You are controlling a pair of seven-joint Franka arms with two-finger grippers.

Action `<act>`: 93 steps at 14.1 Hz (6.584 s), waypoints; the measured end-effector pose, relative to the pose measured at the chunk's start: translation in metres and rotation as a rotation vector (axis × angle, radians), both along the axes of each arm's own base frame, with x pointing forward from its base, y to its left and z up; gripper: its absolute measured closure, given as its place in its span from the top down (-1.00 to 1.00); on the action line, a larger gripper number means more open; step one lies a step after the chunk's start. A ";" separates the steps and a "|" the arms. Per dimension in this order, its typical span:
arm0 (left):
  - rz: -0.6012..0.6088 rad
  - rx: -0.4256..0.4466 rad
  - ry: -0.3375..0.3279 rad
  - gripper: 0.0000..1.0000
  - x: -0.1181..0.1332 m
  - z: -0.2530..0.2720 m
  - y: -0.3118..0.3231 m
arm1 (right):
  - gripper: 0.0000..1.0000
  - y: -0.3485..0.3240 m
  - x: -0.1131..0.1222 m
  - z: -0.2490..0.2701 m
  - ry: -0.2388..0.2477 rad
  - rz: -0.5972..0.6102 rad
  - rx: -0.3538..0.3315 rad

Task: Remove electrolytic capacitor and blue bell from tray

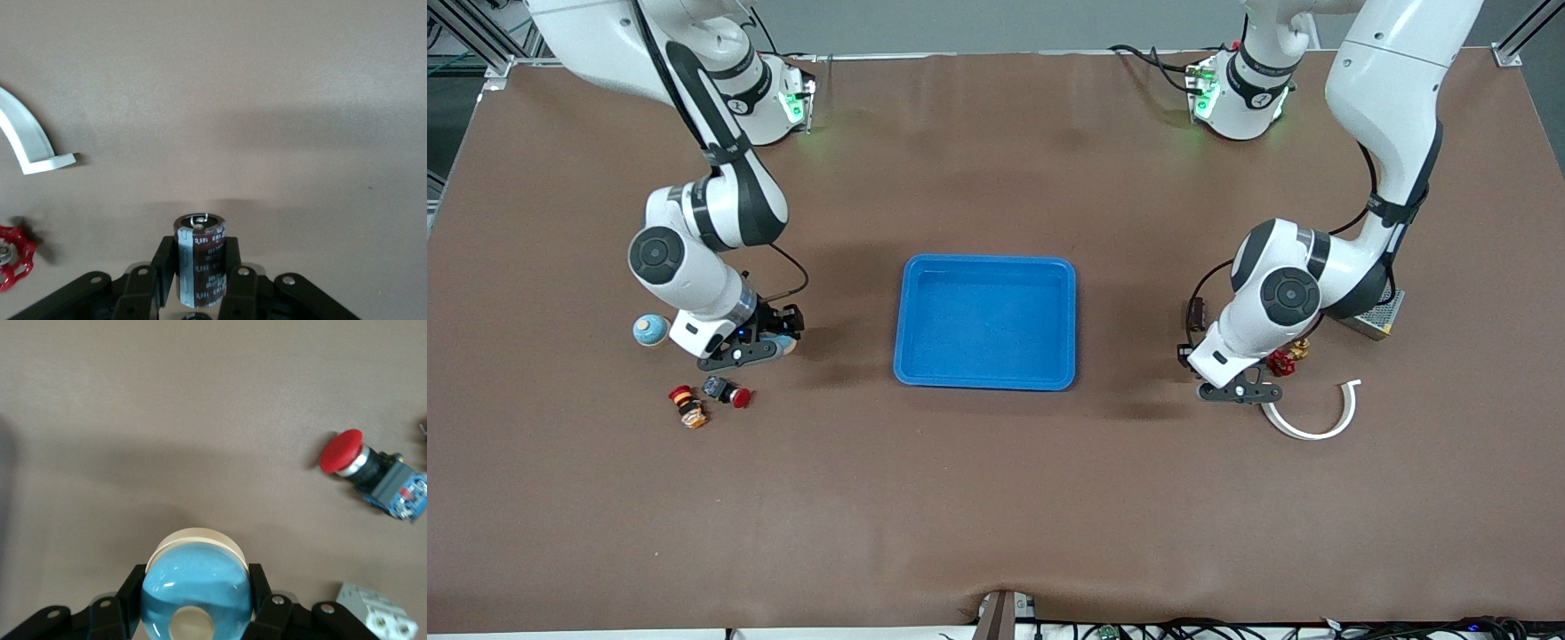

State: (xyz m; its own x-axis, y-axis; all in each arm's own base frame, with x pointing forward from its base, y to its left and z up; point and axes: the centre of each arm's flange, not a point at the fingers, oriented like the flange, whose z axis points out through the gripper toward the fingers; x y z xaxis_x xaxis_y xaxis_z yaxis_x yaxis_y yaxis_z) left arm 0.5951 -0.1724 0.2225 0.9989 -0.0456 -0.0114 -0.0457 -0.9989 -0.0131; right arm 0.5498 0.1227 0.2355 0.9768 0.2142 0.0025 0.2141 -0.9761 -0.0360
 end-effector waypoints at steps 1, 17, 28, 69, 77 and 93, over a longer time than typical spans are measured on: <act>-0.001 -0.004 -0.003 -0.32 0.000 -0.004 0.000 | 0.30 -0.002 0.001 -0.012 -0.007 0.004 -0.002; 0.000 -0.028 -0.017 -0.32 0.001 -0.028 0.000 | 1.00 -0.004 0.002 -0.048 -0.007 0.009 -0.008; 0.026 -0.036 -0.030 0.57 0.007 -0.029 0.003 | 1.00 -0.009 -0.018 0.172 0.066 0.025 0.019; 0.145 0.034 0.020 1.00 0.093 0.132 0.096 | 1.00 -0.170 -0.005 0.375 -0.091 -0.227 -0.019; 0.057 0.037 0.042 1.00 0.064 0.236 0.143 | 1.00 -0.168 -0.001 0.367 -0.075 -0.222 -0.020; 0.067 0.032 0.015 1.00 -0.021 0.389 0.188 | 1.00 -0.165 0.001 0.382 -0.105 -0.215 -0.019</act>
